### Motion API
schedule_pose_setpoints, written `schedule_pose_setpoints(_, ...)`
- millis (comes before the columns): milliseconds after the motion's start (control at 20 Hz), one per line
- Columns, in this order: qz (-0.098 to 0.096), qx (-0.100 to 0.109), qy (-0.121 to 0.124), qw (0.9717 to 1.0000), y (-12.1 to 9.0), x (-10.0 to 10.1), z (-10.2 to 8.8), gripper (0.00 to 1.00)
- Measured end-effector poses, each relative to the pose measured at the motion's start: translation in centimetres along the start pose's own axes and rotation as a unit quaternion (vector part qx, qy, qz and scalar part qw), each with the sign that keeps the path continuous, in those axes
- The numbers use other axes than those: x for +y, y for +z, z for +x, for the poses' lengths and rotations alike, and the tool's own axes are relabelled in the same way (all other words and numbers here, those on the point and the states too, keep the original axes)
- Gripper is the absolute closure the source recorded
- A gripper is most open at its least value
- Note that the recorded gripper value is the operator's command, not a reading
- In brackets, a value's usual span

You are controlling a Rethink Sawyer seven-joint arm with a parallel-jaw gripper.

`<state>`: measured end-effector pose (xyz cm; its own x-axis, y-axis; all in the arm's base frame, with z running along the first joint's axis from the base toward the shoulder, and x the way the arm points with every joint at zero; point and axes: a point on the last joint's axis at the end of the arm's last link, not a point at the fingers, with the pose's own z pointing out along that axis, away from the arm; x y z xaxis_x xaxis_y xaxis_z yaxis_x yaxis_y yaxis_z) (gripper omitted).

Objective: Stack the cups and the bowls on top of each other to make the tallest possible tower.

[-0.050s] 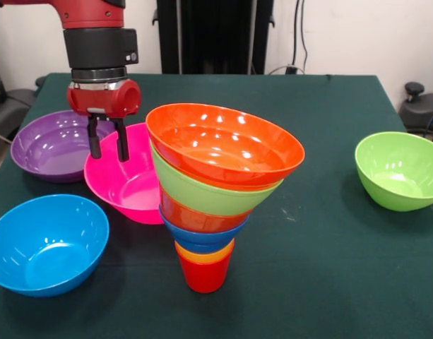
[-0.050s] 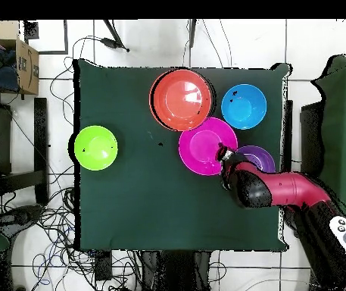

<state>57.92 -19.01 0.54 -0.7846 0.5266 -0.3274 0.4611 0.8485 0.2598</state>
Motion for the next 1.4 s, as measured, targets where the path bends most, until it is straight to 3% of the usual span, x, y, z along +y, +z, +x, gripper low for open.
schedule_pose_setpoints(800,0.013,-0.007,0.027,0.9995,-0.7,-3.8,-0.7,0.0)
schedule_pose_setpoints(1400,0.014,-0.009,0.027,0.9995,-0.8,-3.9,-0.8,0.0)
